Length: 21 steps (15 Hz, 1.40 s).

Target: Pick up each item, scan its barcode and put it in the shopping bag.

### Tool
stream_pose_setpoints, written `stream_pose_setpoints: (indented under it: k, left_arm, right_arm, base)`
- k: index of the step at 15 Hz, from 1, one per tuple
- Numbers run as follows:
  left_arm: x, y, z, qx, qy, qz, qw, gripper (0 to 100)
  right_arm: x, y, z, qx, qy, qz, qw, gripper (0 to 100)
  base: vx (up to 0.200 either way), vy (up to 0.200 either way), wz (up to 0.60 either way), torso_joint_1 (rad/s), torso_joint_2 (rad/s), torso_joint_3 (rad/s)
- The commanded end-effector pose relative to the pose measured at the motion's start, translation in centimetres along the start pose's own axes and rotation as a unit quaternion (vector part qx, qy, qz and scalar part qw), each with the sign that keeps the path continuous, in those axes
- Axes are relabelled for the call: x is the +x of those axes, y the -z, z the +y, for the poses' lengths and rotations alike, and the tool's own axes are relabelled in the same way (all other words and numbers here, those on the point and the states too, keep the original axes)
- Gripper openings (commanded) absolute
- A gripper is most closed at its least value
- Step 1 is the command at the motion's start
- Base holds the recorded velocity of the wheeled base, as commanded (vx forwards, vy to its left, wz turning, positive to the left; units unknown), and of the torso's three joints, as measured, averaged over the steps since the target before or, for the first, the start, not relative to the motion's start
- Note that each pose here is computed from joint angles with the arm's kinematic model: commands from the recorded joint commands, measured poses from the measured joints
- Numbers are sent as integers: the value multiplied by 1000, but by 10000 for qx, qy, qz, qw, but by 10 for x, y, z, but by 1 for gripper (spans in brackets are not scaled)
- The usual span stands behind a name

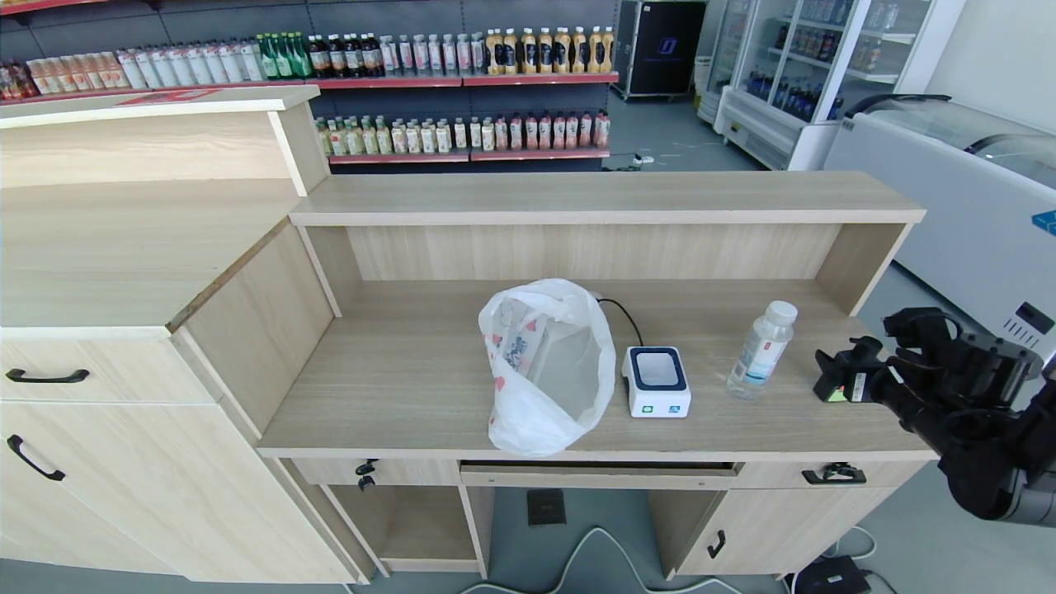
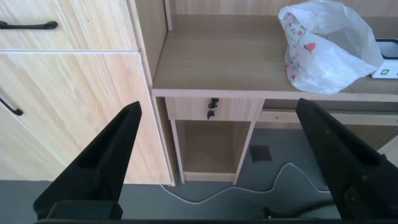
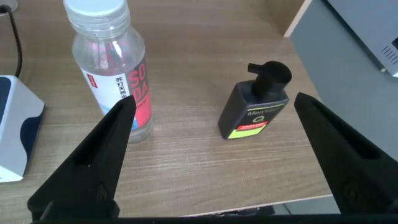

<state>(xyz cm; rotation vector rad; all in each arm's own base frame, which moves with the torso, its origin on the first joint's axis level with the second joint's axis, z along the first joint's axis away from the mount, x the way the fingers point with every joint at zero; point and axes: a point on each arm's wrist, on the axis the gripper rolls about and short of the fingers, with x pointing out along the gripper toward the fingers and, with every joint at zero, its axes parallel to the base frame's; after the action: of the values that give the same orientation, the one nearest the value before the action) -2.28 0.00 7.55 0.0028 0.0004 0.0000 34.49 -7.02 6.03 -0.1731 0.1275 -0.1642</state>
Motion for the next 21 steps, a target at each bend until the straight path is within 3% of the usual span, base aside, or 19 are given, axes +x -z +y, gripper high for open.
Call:
stream_pose_setpoints:
  k: [1,7,21]
  left_arm:
    - [0,0,0,2,0,-2,10000,100]
    - [0,0,0,2,0,-2,10000,100]
    - [0,0,0,2,0,-2,10000,100]
  right_arm:
    - [17,7,2,-12,-10,-42,10000,100]
    - [27,19,17,-21,-221,52,9997,100]
    - [63,25,34,-38,-569,-293,9979,100]
  base:
    - [0,0,0,0,0,0]
    - [0,0,0,0,0,0]
    - [0,0,0,0,0,0]
